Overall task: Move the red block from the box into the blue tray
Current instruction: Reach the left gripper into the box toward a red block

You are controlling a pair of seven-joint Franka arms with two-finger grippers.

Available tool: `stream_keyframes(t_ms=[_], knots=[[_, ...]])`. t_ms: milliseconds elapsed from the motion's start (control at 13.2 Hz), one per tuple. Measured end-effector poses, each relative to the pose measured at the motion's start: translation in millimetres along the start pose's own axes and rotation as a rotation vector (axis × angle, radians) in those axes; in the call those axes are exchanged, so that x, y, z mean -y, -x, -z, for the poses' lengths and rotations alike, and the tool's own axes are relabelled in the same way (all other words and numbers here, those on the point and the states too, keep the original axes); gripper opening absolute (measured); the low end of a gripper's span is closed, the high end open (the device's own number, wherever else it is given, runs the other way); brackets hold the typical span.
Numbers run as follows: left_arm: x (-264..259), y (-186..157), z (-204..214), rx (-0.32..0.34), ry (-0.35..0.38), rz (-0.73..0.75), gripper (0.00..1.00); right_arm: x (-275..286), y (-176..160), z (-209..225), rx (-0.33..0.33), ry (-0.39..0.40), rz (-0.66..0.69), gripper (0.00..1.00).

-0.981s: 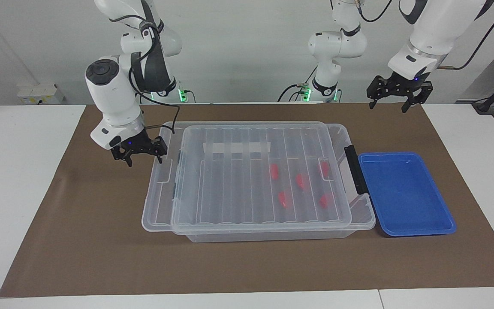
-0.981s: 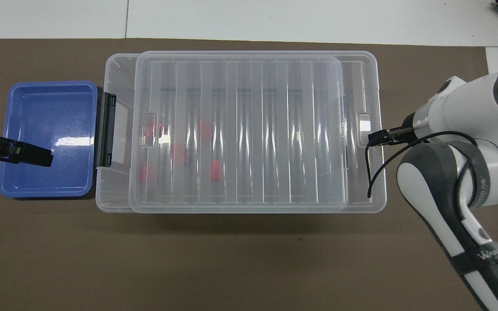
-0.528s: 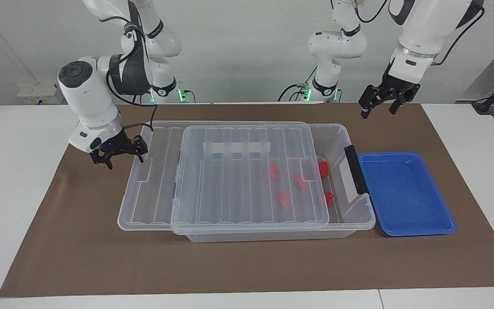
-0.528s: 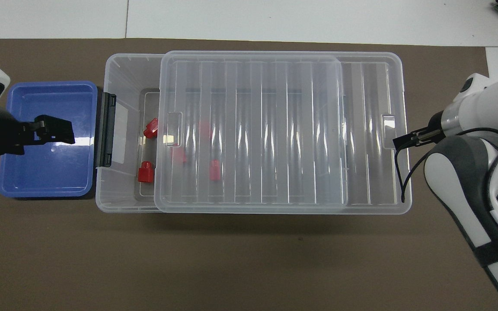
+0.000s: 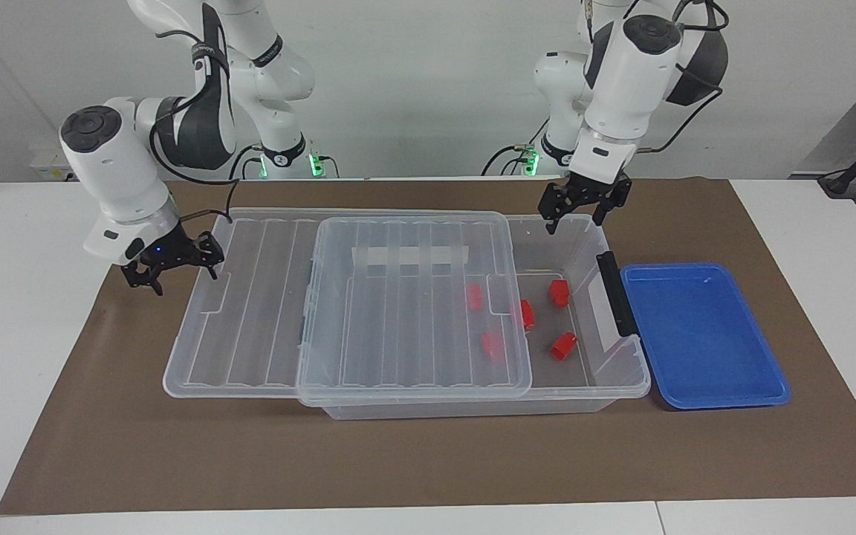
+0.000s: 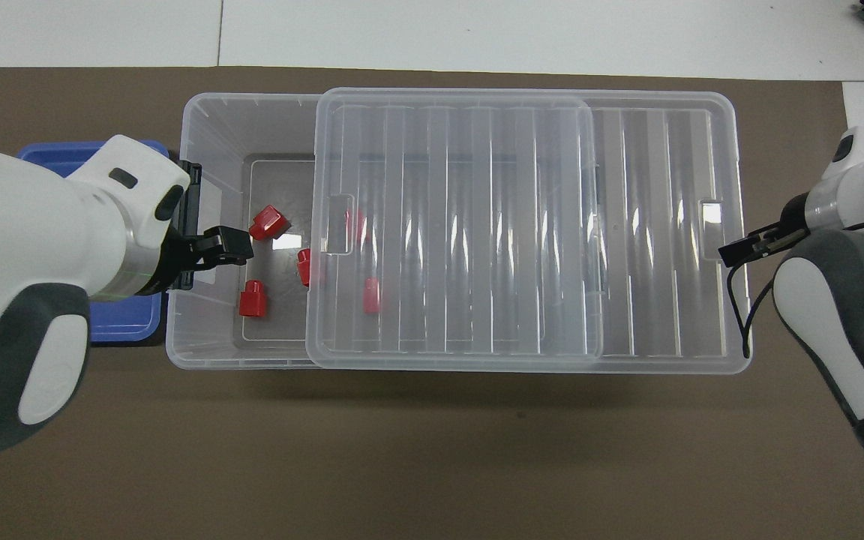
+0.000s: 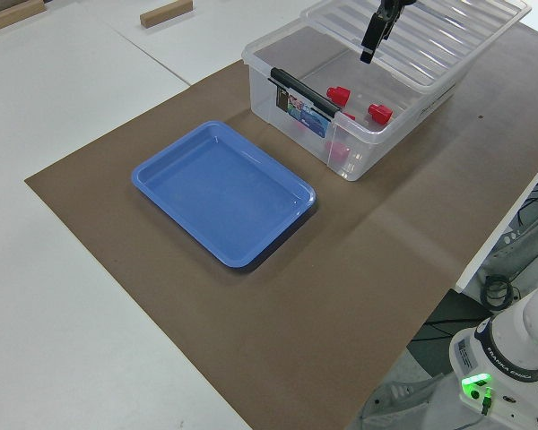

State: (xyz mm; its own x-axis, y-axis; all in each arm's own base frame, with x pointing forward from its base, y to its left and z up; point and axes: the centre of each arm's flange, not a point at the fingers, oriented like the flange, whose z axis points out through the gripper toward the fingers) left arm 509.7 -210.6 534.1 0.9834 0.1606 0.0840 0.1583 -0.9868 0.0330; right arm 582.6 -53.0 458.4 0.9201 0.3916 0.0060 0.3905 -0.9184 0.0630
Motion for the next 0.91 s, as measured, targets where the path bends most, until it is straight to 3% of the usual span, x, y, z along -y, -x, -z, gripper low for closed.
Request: stream_keyframes(t_ms=[151,528,906], knots=[[-17,-3,-32,-0.016,-0.023,-0.003,1.0,-9,5,-1,0.001,0.0,0.025,1.0],[-32,-11,-99,-0.06,0.013,0.081,1.0,-11,6,1,-0.003,0.001,0.022,1.0],[-28,11,-167,-0.034,-0.001,0.112,1.0,22,4,36,-0.013,0.006,-0.229,1.0]])
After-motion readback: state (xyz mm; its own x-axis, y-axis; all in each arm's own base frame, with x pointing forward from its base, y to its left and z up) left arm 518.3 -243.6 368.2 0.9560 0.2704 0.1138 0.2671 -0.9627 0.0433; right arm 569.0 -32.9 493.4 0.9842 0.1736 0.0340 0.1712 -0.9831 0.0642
